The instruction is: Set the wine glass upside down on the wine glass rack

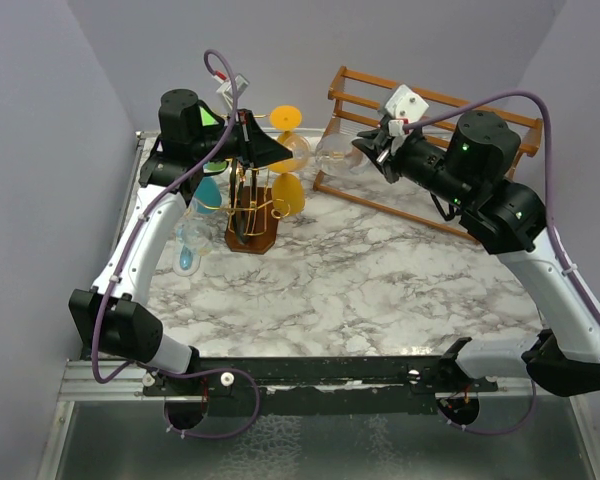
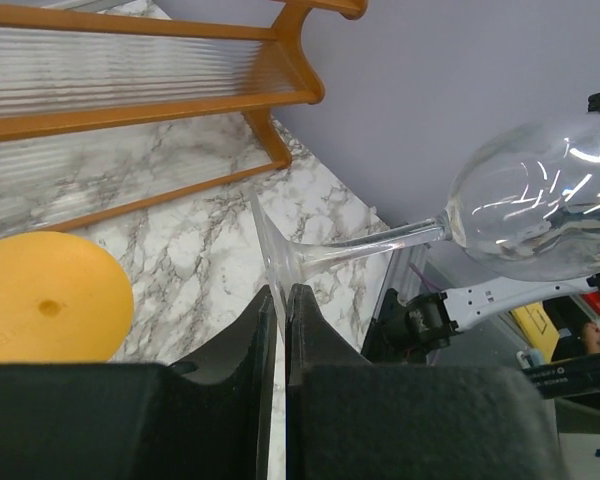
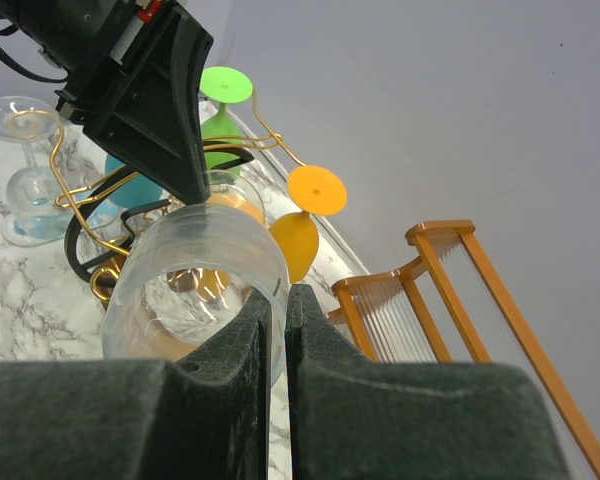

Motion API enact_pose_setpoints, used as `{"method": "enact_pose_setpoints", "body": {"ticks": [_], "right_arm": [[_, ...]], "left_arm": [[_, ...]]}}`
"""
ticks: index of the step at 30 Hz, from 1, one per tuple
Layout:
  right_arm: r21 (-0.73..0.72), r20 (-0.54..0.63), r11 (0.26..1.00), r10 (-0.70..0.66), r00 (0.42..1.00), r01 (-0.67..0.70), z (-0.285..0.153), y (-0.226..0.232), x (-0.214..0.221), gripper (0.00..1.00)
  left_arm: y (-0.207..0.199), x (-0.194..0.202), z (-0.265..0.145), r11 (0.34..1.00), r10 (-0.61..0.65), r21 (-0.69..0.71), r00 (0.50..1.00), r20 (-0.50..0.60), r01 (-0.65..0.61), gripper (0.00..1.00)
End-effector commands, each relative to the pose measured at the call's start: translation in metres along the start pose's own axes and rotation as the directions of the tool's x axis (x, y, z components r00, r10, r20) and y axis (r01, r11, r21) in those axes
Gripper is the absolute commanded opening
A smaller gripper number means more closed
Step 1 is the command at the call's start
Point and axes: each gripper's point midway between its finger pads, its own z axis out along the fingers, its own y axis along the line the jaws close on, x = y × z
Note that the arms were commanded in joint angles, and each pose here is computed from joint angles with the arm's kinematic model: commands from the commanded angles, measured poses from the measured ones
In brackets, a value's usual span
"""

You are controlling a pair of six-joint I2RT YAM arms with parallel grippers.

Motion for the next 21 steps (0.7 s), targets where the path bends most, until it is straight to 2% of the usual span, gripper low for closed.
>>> {"method": "enact_pose_setpoints", "body": {"ticks": [1, 5, 8, 13, 18, 21], "right_arm": [[0.032, 0.064, 0.999, -0.006, 0.998, 0.004, -0.004, -0.007, -0.017, 0.02], [0.034, 0.049, 0.999, -0.018, 0.999, 0.016, -0.002, -0.007, -0.011, 0.02], [0.029, 0.032, 0.999, -0.037, 0.999, 0.036, -0.002, -0.005, -0.004, 0.08], [0.031, 0.016, 0.997, -0.067, 0.998, 0.066, -0.007, -0.004, 0.003, 0.28], [0.051, 0.015, 0.994, -0.095, 0.995, 0.095, -0.017, -0.008, 0.002, 0.5], [0.059, 0.019, 0.993, -0.102, 0.995, 0.101, -0.024, -0.011, 0.0, 0.58]], "left_arm": [[-0.018, -0.003, -0.005, 0.997, 0.052, 0.048, 0.998, 0.03, -0.053, 0.0], [-0.024, -0.006, -0.008, 0.995, 0.079, 0.054, 0.995, 0.06, -0.083, 0.0], [-0.024, -0.009, -0.01, 0.994, 0.097, 0.034, 0.993, 0.067, -0.099, 0.0], [-0.013, -0.014, -0.013, 0.991, 0.128, -0.043, 0.99, 0.065, -0.125, 0.0], [-0.009, -0.018, -0.017, 0.99, 0.13, -0.062, 0.989, 0.075, -0.126, 0.0], [-0.006, -0.022, -0.02, 0.989, 0.134, -0.075, 0.987, 0.085, -0.128, 0.0]]}}
